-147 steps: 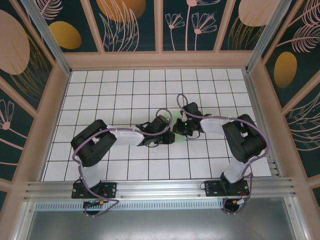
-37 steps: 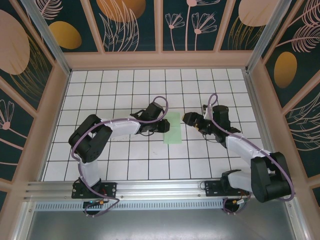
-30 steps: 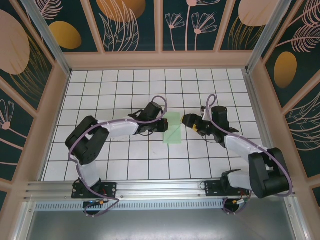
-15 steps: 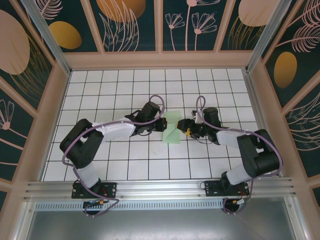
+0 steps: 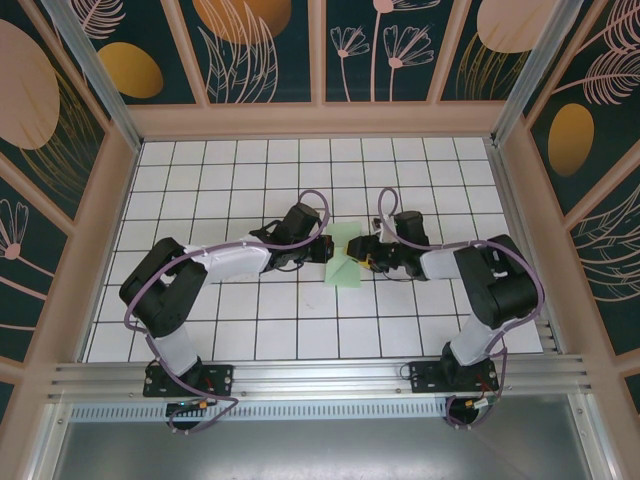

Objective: Fold a paper plane with a square sheet of paper (fold left side to right side)
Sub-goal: Turn over the paper at the center of the table.

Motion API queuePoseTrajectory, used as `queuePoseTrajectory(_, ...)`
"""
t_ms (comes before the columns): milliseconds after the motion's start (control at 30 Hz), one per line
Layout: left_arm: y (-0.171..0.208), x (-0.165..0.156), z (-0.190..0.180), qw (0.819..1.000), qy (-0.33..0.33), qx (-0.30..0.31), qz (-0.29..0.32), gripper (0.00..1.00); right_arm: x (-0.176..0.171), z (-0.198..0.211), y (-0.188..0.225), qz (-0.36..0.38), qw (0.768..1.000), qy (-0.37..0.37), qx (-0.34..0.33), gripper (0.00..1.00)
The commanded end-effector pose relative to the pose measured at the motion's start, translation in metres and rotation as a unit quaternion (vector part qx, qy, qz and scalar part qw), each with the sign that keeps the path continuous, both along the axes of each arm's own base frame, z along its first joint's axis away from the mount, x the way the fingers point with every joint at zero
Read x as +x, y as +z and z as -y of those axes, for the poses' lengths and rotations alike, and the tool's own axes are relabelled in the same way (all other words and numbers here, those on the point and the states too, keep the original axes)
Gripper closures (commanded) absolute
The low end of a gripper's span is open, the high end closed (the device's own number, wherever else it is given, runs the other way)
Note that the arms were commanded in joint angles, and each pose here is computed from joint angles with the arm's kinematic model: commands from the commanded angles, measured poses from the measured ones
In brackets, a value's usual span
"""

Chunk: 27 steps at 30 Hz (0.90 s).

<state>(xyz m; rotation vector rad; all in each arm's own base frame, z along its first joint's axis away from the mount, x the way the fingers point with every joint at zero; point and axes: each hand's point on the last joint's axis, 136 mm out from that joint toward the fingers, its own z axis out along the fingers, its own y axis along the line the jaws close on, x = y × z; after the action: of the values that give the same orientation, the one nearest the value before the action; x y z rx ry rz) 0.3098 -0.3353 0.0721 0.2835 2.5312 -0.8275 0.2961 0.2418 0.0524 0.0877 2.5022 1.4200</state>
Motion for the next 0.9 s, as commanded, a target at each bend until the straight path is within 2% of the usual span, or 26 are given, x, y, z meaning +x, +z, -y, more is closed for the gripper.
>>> queuePoseTrajectory(0,0.001,0.004,-0.004,1.000,0.013,0.001,0.004,0.93,0.008,-0.011,0.012,0.023,0.999,0.013,0.022,0.50)
queuePoseTrajectory(167,-0.002,0.004,-0.007,1.000,0.016,0.007,0.003,0.87,0.008,-0.013,0.012,0.027,0.999,0.015,0.023,0.68)
queuePoseTrajectory(300,0.004,0.006,-0.014,0.999,0.027,0.014,0.012,0.76,0.010,-0.013,0.013,0.031,0.999,0.013,0.023,0.91)
queuePoseTrajectory(367,0.016,0.008,-0.019,0.999,0.034,0.012,0.025,0.65,0.011,-0.013,0.016,0.036,0.999,0.014,0.023,0.98)
queuePoseTrajectory(433,0.034,0.011,-0.025,0.998,0.042,0.007,0.044,0.54,0.013,-0.013,0.022,0.045,0.999,0.014,0.022,1.00)
queuePoseTrajectory(567,0.057,0.004,-0.046,0.995,0.065,0.002,0.071,0.26,0.018,-0.005,0.044,0.080,0.997,0.003,0.020,1.00)
queuePoseTrajectory(667,0.082,0.000,-0.056,0.992,0.087,-0.024,0.091,0.06,0.022,0.003,0.068,0.108,0.993,-0.006,0.039,1.00)
queuePoseTrajectory(700,0.092,-0.001,-0.060,0.990,0.097,-0.038,0.098,0.02,0.023,0.006,0.078,0.119,0.992,-0.007,0.049,1.00)
queuePoseTrajectory(867,0.141,-0.014,-0.068,0.974,0.121,-0.137,0.132,0.02,0.023,0.011,0.136,0.174,0.980,-0.004,0.101,1.00)
